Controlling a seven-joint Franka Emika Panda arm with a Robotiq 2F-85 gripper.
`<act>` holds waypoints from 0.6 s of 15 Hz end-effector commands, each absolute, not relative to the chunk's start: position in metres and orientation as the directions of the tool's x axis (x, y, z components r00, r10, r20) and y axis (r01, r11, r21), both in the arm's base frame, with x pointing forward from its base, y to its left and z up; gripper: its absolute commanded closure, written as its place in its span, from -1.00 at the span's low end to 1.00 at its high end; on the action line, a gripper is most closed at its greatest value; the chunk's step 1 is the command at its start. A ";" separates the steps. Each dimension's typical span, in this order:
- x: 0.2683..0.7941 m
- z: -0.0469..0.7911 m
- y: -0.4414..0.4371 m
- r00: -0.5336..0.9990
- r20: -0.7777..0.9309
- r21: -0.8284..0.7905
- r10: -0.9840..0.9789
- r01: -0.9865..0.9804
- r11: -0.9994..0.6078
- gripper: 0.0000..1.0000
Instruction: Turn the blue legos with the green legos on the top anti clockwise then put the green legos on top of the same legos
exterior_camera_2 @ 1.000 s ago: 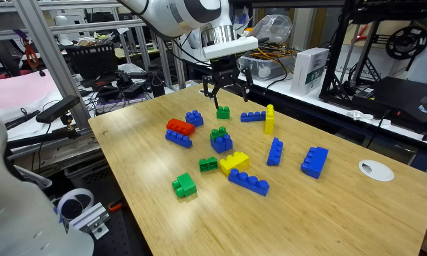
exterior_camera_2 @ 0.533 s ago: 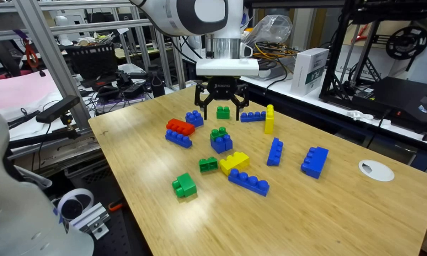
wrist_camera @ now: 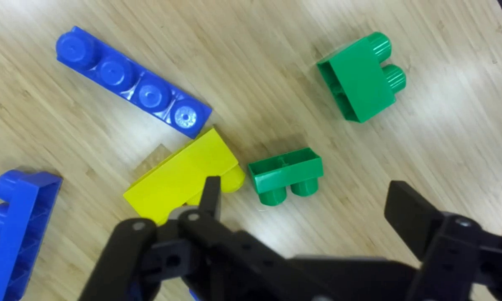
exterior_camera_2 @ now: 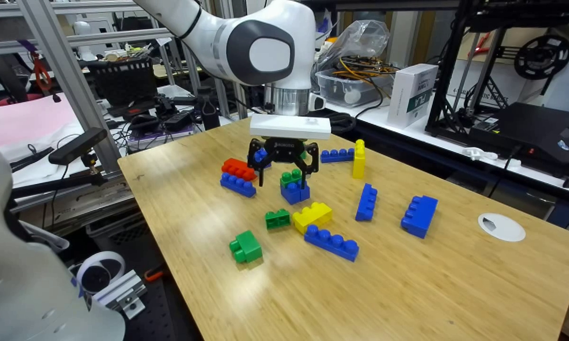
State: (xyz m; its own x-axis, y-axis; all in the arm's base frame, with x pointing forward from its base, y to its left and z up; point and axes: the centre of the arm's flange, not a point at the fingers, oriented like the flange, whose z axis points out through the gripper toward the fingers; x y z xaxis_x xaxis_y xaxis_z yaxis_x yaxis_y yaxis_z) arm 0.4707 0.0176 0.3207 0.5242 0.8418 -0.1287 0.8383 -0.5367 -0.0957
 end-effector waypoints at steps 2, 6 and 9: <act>0.472 0.292 0.033 0.489 -0.198 -0.052 0.850 0.860 -0.507 -1.00; 0.475 0.268 0.054 0.432 -0.266 -0.016 0.862 0.892 -0.452 -1.00; 0.478 0.257 0.070 0.394 -0.290 0.006 0.872 0.912 -0.410 -1.00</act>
